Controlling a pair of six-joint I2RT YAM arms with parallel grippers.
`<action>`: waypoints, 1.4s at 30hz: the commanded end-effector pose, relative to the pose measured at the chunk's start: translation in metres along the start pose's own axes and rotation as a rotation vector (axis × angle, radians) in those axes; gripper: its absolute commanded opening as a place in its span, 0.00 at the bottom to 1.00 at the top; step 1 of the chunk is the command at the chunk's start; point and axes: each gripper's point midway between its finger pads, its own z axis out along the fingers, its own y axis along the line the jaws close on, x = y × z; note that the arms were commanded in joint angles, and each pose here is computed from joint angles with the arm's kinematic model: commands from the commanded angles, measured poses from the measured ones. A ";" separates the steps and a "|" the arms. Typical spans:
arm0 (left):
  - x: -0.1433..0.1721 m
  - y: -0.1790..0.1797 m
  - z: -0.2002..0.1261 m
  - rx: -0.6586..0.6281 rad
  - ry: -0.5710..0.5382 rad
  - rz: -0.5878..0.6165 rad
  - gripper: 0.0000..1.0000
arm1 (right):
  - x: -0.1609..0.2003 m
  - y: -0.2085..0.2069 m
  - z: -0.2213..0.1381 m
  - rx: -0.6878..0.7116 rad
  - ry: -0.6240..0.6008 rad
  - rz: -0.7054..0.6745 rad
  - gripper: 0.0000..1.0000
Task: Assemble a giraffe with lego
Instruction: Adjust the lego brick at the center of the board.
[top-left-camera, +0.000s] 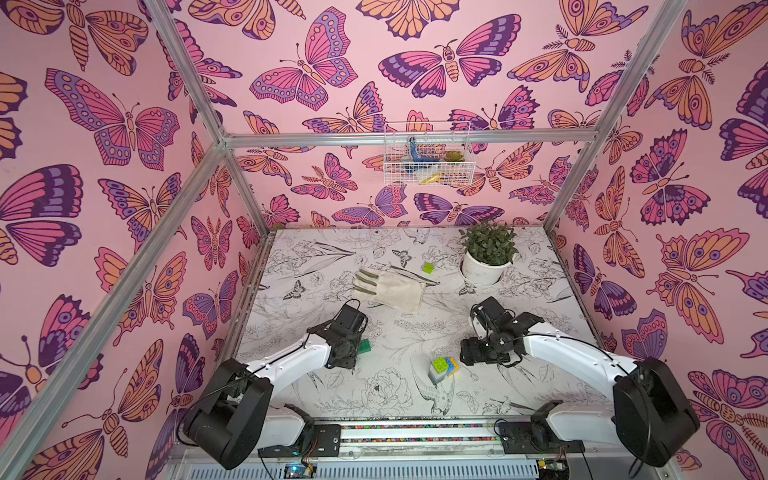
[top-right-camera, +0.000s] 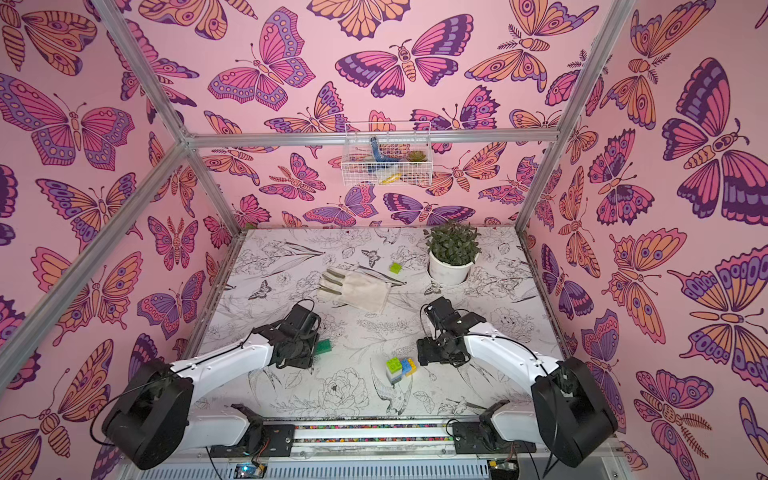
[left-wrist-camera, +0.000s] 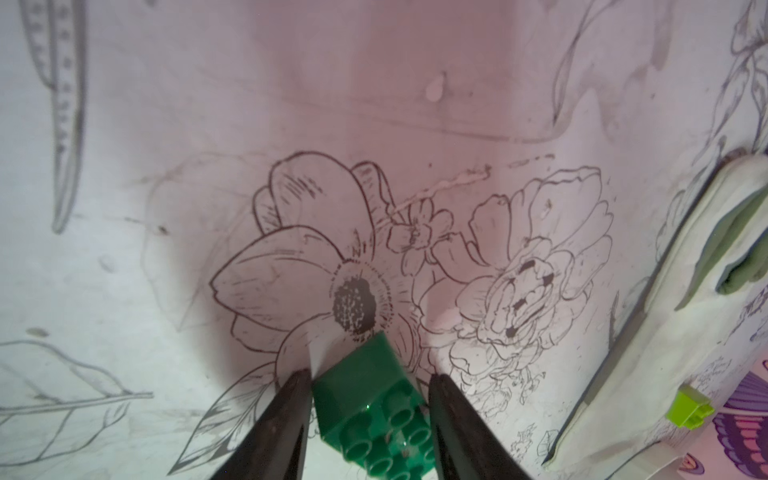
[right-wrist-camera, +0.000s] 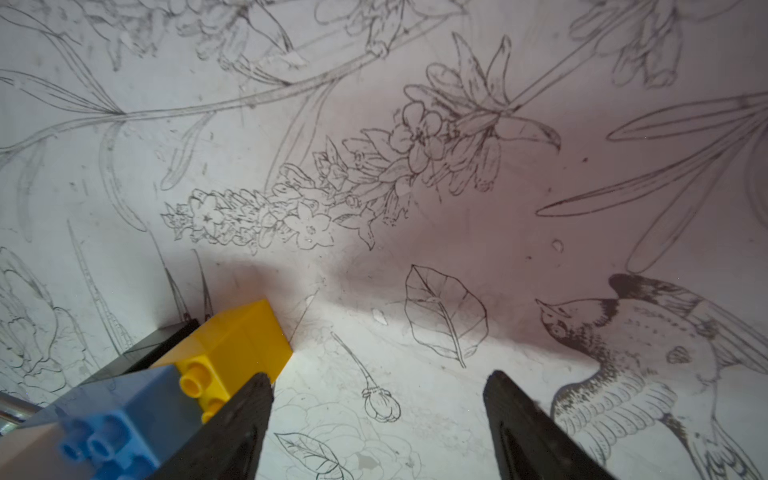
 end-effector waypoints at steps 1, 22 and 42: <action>-0.013 0.034 0.007 -0.148 -0.044 0.064 0.48 | -0.004 0.002 0.006 -0.018 -0.013 0.018 0.83; 0.030 0.009 0.013 -0.129 0.047 0.044 0.47 | 0.018 0.009 0.024 -0.058 0.052 -0.029 0.81; 0.065 -0.019 0.024 -0.063 0.092 0.062 0.49 | -0.041 0.015 -0.087 0.040 -0.314 -0.205 0.88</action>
